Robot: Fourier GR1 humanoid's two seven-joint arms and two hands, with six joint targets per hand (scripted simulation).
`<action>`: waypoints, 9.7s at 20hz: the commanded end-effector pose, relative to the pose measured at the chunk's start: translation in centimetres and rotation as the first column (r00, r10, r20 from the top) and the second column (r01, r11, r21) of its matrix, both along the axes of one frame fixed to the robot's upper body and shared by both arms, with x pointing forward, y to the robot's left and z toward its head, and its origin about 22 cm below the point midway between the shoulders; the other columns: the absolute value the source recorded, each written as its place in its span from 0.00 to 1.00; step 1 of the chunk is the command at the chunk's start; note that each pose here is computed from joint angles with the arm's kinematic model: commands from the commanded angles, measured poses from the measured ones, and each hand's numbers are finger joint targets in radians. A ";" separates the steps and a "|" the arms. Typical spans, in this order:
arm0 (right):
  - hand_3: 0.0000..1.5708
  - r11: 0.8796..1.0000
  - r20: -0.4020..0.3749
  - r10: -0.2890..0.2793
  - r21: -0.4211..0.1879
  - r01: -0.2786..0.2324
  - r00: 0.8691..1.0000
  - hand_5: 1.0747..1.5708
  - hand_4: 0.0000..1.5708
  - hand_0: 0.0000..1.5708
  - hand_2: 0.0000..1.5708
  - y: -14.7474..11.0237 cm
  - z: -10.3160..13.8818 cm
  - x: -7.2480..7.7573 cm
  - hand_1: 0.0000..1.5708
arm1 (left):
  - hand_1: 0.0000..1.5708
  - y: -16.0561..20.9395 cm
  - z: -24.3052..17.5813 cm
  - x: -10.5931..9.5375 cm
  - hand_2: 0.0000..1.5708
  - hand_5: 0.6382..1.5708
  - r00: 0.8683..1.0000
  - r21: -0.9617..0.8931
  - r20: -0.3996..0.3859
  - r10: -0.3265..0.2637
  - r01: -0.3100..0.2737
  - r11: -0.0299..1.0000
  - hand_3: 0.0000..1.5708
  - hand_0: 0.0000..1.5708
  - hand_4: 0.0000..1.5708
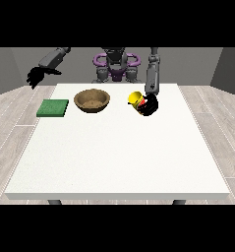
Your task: Pick the cup and pour the ball into the bowl, then pick the bowl and place it on the pad
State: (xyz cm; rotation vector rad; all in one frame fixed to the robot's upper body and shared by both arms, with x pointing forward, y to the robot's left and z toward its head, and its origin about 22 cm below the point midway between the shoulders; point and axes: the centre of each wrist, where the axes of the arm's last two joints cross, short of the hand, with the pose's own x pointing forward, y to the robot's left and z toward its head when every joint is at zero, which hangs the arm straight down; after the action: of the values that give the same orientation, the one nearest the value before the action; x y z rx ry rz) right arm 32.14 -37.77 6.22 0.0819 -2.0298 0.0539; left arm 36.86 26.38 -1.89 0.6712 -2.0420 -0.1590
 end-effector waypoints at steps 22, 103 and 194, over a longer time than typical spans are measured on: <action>0.00 0.964 -0.385 -0.250 -0.015 0.265 0.888 0.97 0.00 0.00 0.00 -8.0 -10.7 -7.5 0.00 | 0.86 -16.2 2.9 -0.7 1.00 1.00 0.956 0.566 -0.293 0.000 0.174 0.806 1.00 0.86 0.67; 0.00 0.988 -0.447 -0.052 0.105 0.109 0.893 0.94 0.02 0.00 0.00 6.3 -10.7 2.0 0.00 | 0.00 -8.2 7.3 0.8 0.00 0.96 0.919 -0.132 -0.231 -0.319 0.295 0.946 0.00 0.00 0.00; 0.00 0.913 -0.454 -0.336 0.060 0.404 0.826 1.00 0.49 1.00 1.00 -15.7 6.1 -0.2 1.00 | 0.00 -7.7 14.7 -4.3 0.00 0.99 0.943 -0.040 0.094 -0.318 0.323 0.946 0.00 0.00 0.00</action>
State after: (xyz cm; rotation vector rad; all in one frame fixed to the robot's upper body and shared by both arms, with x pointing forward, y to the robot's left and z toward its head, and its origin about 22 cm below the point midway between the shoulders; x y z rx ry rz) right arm 32.34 -52.25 10.60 -0.1894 -1.5958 -0.3028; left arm 33.08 18.59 12.90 0.3515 -2.2421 -0.2541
